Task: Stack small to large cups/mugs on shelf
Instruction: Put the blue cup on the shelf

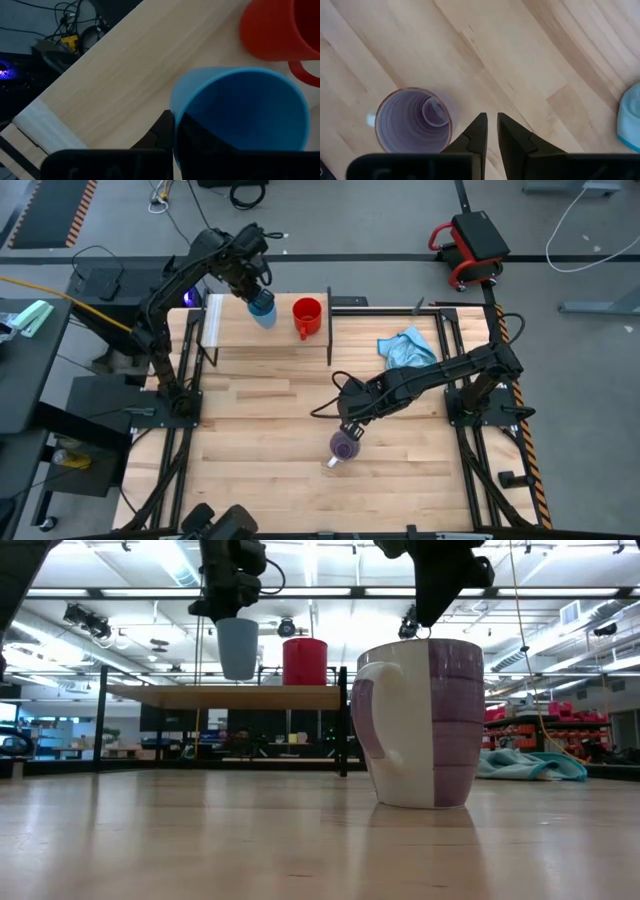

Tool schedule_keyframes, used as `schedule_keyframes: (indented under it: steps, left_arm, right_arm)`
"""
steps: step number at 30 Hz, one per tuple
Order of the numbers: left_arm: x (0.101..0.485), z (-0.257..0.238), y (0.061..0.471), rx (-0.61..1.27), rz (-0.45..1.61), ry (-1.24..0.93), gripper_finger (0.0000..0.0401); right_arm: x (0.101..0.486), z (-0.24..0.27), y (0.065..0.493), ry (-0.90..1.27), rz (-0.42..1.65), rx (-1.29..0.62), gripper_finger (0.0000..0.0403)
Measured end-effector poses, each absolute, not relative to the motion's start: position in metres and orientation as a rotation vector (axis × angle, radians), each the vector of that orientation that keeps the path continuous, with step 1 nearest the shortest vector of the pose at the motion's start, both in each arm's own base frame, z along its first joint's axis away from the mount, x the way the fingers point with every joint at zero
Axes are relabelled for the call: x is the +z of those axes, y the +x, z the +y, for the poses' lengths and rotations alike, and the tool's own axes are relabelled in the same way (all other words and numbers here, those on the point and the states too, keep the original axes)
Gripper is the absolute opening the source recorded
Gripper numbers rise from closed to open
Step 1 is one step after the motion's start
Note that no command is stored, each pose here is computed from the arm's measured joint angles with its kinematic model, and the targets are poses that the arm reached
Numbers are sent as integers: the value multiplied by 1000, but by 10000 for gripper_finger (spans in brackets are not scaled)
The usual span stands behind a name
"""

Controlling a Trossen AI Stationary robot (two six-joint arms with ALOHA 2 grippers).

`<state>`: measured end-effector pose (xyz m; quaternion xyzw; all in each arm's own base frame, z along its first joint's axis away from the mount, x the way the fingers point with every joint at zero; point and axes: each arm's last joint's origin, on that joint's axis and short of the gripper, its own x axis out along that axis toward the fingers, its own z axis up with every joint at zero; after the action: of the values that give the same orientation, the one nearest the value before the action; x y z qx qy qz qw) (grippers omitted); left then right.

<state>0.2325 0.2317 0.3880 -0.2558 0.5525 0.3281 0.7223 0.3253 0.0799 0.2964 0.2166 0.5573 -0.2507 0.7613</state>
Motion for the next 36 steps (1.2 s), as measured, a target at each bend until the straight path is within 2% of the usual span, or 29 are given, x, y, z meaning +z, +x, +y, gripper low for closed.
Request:
schedule_keyframes:
  steps: [36]
  left_arm:
    - [373, 249, 233, 742, 1259, -605, 10]
  right_arm:
    - [297, 78, 328, 490, 1195, -547, 50]
